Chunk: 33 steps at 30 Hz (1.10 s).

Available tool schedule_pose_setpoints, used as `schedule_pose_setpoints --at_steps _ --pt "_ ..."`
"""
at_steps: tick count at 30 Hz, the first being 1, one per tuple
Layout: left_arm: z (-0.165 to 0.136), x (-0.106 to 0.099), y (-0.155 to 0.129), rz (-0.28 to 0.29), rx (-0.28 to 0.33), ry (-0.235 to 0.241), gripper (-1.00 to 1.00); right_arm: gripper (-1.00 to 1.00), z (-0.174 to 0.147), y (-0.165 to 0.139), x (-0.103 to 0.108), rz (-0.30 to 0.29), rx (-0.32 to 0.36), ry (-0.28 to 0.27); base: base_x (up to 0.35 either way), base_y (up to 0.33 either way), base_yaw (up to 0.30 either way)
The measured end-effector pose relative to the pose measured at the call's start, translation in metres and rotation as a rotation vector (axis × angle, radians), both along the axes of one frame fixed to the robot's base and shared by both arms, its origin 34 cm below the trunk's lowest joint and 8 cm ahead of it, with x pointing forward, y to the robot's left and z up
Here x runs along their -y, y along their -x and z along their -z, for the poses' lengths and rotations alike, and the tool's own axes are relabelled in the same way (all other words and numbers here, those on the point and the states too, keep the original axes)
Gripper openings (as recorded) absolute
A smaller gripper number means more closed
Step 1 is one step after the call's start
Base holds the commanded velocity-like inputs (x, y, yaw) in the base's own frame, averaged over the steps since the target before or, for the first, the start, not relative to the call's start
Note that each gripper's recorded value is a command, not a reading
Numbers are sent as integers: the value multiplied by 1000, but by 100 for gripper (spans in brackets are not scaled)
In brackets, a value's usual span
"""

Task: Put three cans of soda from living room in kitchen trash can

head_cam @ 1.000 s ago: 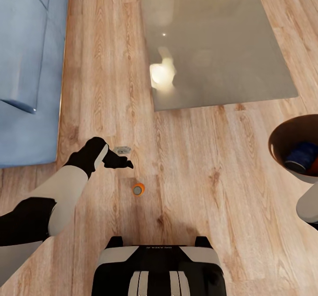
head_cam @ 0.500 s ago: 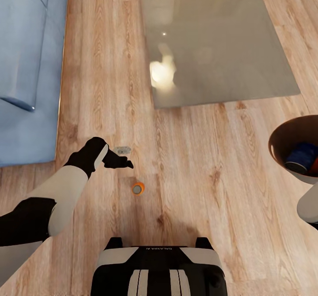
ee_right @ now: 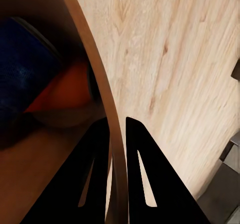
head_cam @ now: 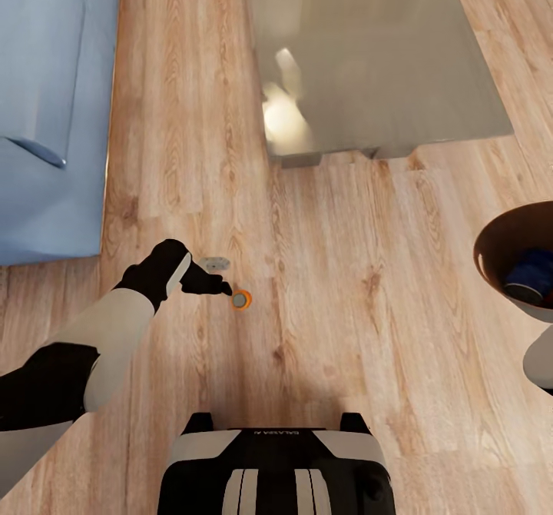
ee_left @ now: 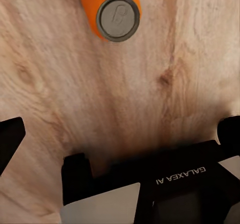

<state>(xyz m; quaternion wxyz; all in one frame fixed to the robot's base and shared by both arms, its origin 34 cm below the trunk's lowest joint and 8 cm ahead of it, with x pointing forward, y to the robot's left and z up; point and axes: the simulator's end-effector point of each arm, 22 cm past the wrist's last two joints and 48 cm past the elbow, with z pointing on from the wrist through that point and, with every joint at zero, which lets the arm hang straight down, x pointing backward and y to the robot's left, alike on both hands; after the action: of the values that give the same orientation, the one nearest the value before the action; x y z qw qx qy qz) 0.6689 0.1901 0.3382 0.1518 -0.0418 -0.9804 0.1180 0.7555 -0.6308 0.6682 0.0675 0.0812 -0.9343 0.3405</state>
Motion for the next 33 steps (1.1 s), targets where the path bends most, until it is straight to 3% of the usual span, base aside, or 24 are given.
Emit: schedule_pose_setpoints --at_steps 6,16,18,20,26,29,33 --pt "-1 2 -2 1 2 4 100 -100 0 0 1 -2 -2 -1 -269 0 0" --pt "-22 2 -62 -19 71 24 100 -100 -1 1 2 -11 -11 2 -79 0 0" --pt "-29 6 -74 -32 61 54 100 -100 -1 1 2 -12 -12 3 -9 0 0" --pt "-52 22 -91 -85 -5 156 100 -100 -1 1 2 -13 -13 1 -4 0 0" --pt "-96 36 -138 -123 -5 255 100 -100 0 2 2 -12 -13 2 27 0 0" --pt "-101 34 -141 -99 -10 258 100 -100 0 2 2 -12 -14 2 67 0 0" --pt "-100 23 -137 -44 -18 219 100 -100 -1 2 3 -11 -15 3 22 0 0"
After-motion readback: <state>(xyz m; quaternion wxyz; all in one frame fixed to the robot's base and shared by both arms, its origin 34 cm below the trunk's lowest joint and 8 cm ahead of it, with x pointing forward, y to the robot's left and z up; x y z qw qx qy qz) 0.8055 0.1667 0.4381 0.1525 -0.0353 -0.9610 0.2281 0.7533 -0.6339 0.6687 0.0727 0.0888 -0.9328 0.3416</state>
